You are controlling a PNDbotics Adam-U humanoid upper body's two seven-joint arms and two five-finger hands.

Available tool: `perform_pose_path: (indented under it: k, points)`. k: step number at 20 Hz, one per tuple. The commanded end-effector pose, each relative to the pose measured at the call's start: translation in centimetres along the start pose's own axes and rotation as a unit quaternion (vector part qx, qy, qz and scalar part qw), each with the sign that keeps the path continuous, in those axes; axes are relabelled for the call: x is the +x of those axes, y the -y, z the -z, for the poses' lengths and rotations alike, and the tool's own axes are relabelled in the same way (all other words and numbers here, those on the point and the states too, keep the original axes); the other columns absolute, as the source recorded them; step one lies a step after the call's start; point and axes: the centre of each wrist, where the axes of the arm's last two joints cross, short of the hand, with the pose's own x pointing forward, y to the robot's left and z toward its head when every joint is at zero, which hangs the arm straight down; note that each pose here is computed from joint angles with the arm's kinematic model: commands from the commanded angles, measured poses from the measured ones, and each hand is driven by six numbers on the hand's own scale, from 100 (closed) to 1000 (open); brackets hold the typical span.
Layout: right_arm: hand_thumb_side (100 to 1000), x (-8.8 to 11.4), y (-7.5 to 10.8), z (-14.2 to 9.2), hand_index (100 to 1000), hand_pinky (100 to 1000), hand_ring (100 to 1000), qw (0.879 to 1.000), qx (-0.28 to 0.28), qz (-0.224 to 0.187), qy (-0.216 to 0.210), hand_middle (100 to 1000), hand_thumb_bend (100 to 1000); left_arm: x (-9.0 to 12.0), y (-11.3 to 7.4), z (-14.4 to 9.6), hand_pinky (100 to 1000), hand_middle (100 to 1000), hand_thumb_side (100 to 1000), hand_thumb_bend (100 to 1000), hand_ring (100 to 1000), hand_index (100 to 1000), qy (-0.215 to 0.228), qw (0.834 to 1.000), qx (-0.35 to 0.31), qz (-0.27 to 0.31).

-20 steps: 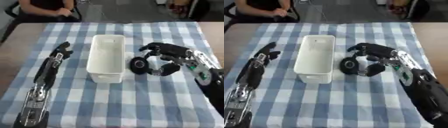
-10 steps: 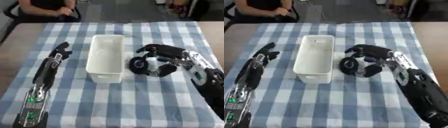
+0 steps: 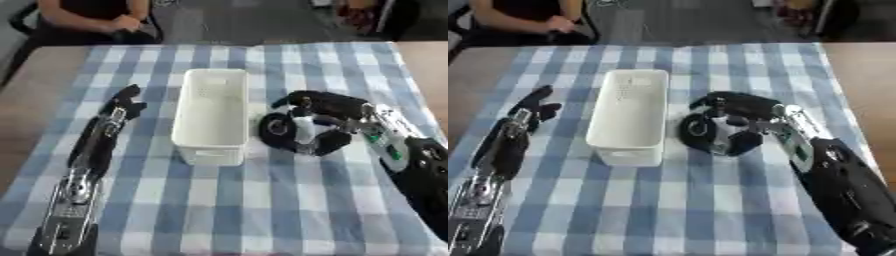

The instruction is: Pick up objects on the table and place them in the box.

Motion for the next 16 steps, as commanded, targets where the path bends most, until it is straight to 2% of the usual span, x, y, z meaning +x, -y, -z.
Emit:
perform_pose_path:
  k: [1,8,16]
  points:
    - [795,-0.4,1.28,0.08,742,1000,949,1.0,-0.011,-0.013,-0.004,929,326,0.58,-0.01,0.5,901,1000,1000,100,827,921,0.014,1.0,-0.003,-0.001]
    - [795,-0.67,1.42,0.45,739,1000,948,1.0,-0.011,-0.017,-0.008,927,324,0.72,0.25,0.7,901,1000,1000,100,828,920,0.018,1.0,-0.006,-0.004]
    - [792,-1.12,0.72,0.52,736,1000,947,1.0,0.0,-0.016,-0.016,926,323,0.8,0.35,0.79,902,1000,1000,100,829,919,0.02,1.0,-0.008,-0.006]
